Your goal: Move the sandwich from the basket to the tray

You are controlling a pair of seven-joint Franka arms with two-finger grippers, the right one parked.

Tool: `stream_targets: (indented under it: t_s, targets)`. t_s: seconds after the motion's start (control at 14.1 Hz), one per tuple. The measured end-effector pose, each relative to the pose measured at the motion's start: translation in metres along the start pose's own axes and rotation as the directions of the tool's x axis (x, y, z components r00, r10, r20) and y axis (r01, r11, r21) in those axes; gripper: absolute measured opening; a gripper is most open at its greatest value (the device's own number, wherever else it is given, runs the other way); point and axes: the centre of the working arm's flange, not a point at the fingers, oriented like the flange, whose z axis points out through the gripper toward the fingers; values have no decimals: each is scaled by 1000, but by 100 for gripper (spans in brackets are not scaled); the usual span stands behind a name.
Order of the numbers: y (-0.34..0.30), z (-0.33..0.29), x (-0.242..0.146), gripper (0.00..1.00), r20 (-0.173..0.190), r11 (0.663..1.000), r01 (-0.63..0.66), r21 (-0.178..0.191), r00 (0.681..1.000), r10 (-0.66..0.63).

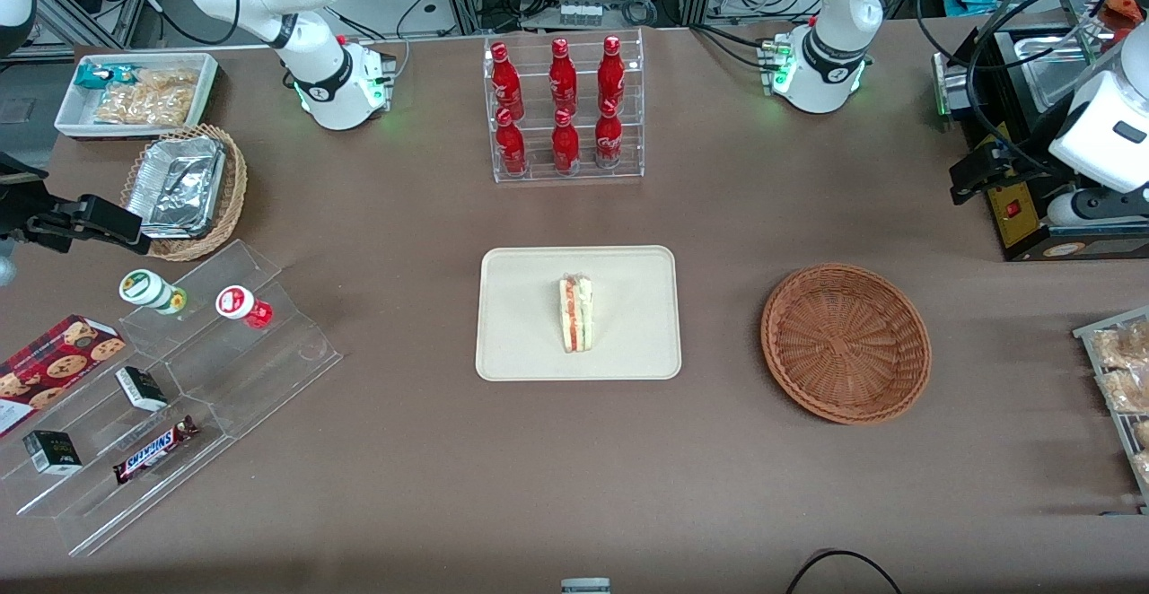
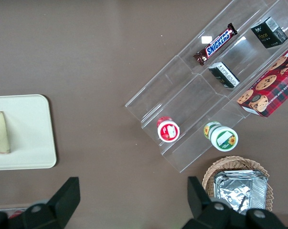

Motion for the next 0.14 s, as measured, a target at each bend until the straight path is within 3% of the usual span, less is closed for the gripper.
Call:
stream_targets:
  t_s: [0.14]
  targets:
    - [1, 0, 0, 100, 0, 1000, -3, -5, 1000, 3]
